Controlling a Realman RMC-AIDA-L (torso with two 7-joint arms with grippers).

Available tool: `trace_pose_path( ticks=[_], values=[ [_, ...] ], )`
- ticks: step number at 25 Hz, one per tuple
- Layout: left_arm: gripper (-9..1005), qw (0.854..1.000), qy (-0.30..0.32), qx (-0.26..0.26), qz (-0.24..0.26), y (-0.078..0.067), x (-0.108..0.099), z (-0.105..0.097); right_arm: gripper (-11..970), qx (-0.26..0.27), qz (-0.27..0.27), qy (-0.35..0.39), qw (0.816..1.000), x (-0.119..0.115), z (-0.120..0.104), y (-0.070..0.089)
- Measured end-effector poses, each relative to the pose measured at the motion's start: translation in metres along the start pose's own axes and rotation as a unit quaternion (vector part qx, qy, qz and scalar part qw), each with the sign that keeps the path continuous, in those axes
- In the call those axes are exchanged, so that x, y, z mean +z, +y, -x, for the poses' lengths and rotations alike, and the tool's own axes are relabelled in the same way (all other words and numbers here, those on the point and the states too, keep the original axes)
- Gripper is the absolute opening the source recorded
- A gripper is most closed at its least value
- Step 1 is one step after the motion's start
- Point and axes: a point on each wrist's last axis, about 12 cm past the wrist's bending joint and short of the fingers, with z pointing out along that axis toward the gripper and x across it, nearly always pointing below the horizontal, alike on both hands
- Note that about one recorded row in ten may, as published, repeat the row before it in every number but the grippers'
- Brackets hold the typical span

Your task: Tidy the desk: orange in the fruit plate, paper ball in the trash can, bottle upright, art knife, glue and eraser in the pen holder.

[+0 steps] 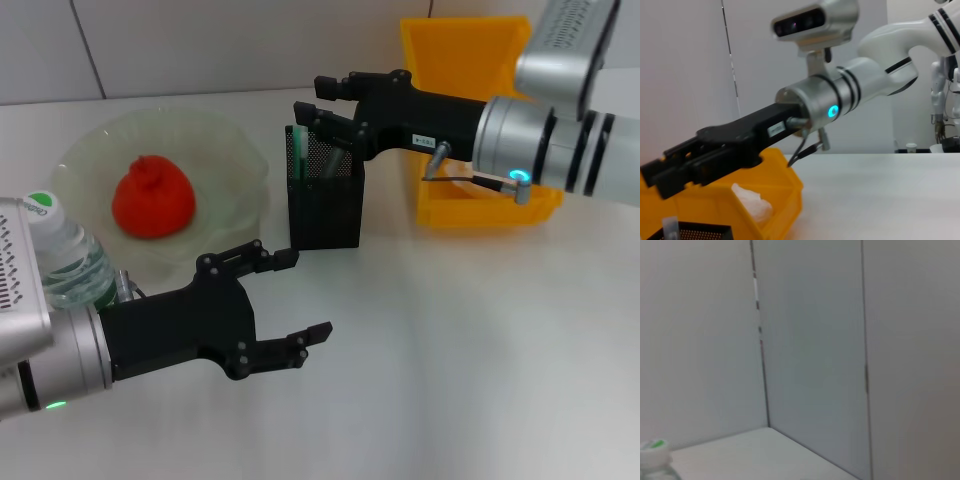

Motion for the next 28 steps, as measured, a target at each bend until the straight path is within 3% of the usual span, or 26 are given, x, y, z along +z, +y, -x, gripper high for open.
trace_pose_path(
  ticks=[7,9,17,20,28],
  values=[
    [818,1.0,0.001,-0.004,0.006,0.003,-0.002,0.0,493,-0.023,0.023,-0.025,0.999,-0.03,0.011,0.005],
    [818,1.0,0.001,-0.005,0.01,0.003,-0.004,0.0,526,-0.033,0.016,0.008,0.999,-0.052,0.014,0.006],
    [818,0.999,0.0,-0.017,0.029,0.007,-0.018,-0.003,605,-0.052,0.008,0.021,0.998,-0.089,0.022,0.012],
    [818,0.999,-0.003,-0.032,0.024,0.005,-0.03,-0.002,604,-0.063,0.024,0.054,0.996,-0.109,0.027,0.019],
    [818,0.999,-0.011,-0.049,0.007,-0.004,-0.055,0.001,606,-0.058,0.103,0.086,0.989,-0.124,0.023,0.039]
  ],
)
